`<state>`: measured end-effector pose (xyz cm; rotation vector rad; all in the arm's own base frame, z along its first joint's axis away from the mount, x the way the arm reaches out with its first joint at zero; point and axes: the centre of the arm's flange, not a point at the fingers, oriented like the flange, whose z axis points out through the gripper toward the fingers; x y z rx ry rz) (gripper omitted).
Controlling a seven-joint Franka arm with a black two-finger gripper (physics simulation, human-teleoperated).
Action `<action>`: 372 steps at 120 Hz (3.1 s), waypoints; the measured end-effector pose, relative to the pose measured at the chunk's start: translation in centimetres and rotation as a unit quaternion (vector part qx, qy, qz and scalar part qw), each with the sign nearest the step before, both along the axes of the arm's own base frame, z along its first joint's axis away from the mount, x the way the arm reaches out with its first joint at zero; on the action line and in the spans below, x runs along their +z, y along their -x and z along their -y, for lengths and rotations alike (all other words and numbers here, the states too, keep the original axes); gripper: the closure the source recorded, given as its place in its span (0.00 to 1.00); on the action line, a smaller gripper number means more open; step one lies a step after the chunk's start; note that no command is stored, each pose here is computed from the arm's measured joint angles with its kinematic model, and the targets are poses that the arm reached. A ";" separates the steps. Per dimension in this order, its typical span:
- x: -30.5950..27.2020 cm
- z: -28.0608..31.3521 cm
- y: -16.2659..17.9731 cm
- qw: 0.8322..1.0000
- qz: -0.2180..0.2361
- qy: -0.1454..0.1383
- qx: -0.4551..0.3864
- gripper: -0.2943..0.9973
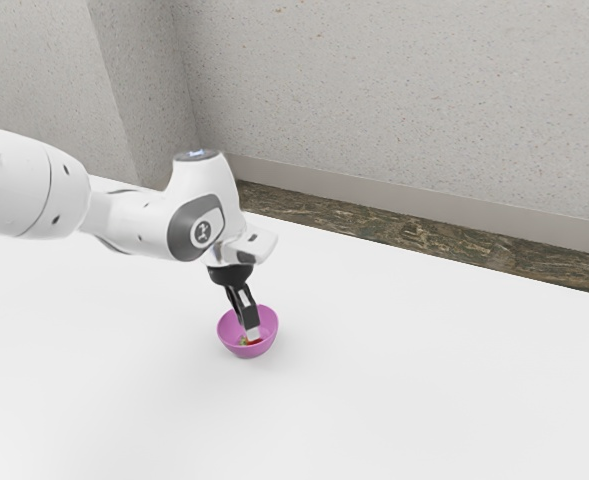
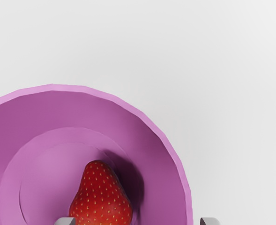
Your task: Take strawberry from the bowl
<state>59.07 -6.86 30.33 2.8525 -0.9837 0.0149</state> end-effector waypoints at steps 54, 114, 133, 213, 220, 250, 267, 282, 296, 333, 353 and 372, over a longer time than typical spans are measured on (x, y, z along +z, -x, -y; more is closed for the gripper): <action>-2.2 -1.4 -0.8 1.000 0.006 -0.003 0.003 0.51; -3.8 -1.6 -1.1 1.000 0.012 -0.005 0.001 0.51; -4.5 -1.6 -1.1 1.000 0.013 -0.005 0.002 0.51; -4.4 -2.1 -1.6 0.999 0.032 -0.002 0.000 0.62; -4.4 -2.1 -1.6 0.999 0.033 -0.002 -0.001 0.63; -1.8 -1.9 -1.7 0.998 0.055 0.000 -0.007 0.65; 2.1 -0.7 -3.0 0.996 0.092 0.001 -0.017 0.66; 3.3 1.2 -4.2 0.993 0.110 0.003 -0.031 0.67; 3.1 4.6 -3.1 0.993 0.104 0.008 -0.053 0.67; -2.0 9.9 -0.6 0.995 0.055 0.008 -0.080 0.67; -3.9 10.9 -0.5 0.996 0.041 0.009 -0.079 0.66; -3.4 11.5 -0.3 0.996 0.043 0.014 -0.080 0.44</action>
